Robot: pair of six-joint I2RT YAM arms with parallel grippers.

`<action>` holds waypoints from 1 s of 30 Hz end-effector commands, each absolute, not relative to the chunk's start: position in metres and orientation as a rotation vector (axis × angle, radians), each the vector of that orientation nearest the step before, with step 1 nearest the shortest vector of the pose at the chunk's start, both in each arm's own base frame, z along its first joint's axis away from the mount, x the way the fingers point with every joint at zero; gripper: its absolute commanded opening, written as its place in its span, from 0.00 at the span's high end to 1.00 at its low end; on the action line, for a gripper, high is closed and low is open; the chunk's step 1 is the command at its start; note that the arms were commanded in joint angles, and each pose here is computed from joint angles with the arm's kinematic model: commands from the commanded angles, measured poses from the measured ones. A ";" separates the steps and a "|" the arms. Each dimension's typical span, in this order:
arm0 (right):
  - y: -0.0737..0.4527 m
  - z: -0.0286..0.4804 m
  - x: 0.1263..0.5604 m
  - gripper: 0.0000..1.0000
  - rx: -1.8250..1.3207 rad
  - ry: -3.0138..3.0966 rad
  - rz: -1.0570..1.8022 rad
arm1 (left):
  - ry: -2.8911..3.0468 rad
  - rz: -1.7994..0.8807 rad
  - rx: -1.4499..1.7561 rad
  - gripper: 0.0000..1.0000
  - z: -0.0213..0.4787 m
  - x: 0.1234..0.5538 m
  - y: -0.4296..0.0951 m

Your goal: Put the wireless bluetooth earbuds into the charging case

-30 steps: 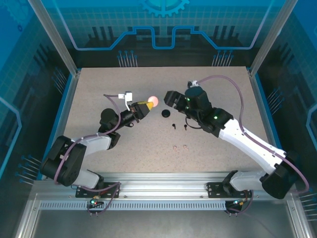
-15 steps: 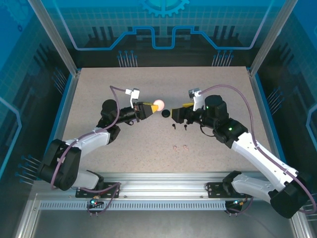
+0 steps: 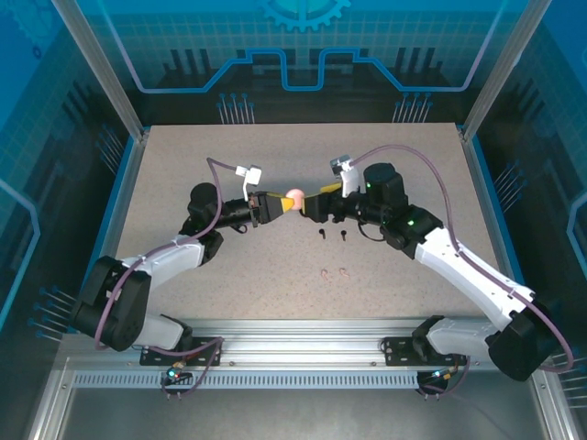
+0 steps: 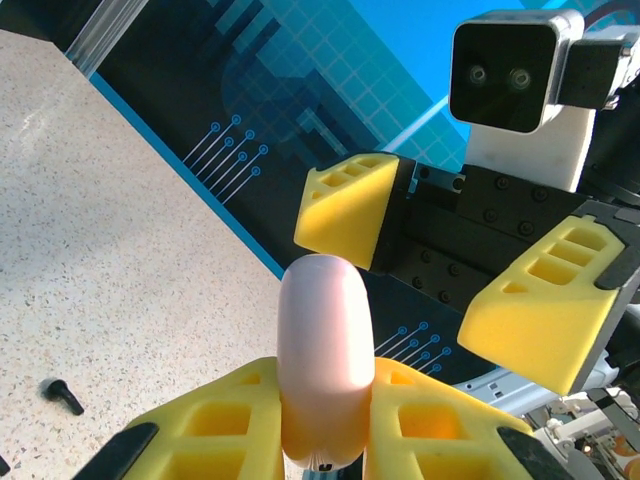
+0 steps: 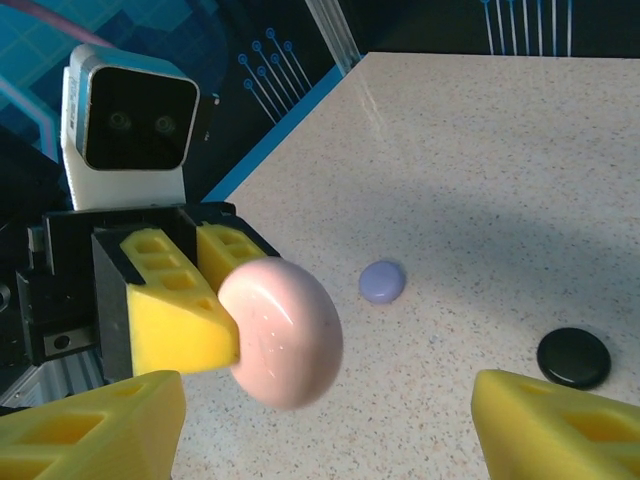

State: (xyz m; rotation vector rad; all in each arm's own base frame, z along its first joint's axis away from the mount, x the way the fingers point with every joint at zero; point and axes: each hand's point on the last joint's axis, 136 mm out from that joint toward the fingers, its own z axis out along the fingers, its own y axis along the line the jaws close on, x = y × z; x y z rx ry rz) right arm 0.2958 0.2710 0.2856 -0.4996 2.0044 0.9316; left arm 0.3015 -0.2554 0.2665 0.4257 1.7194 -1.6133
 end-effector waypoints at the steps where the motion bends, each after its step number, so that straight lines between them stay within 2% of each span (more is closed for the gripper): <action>1: 0.286 0.303 0.298 0.25 -0.546 1.948 0.955 | 1.659 -1.610 0.496 1.00 0.291 0.295 -0.256; 7: 0.288 0.288 0.310 0.29 -0.541 1.985 0.912 | 1.649 -1.607 0.519 1.00 0.299 0.290 -0.256; 16: 0.261 0.266 0.338 0.37 -0.360 2.051 0.879 | 1.649 -1.597 0.540 1.00 0.299 0.283 -0.254; 23: 0.254 0.290 0.316 0.37 -0.359 1.983 0.959 | 1.638 -1.587 0.550 1.00 0.301 0.282 -0.253; 30: 0.266 0.304 0.286 0.39 -0.499 1.931 1.102 | 1.609 -1.595 0.583 1.00 0.304 0.277 -0.254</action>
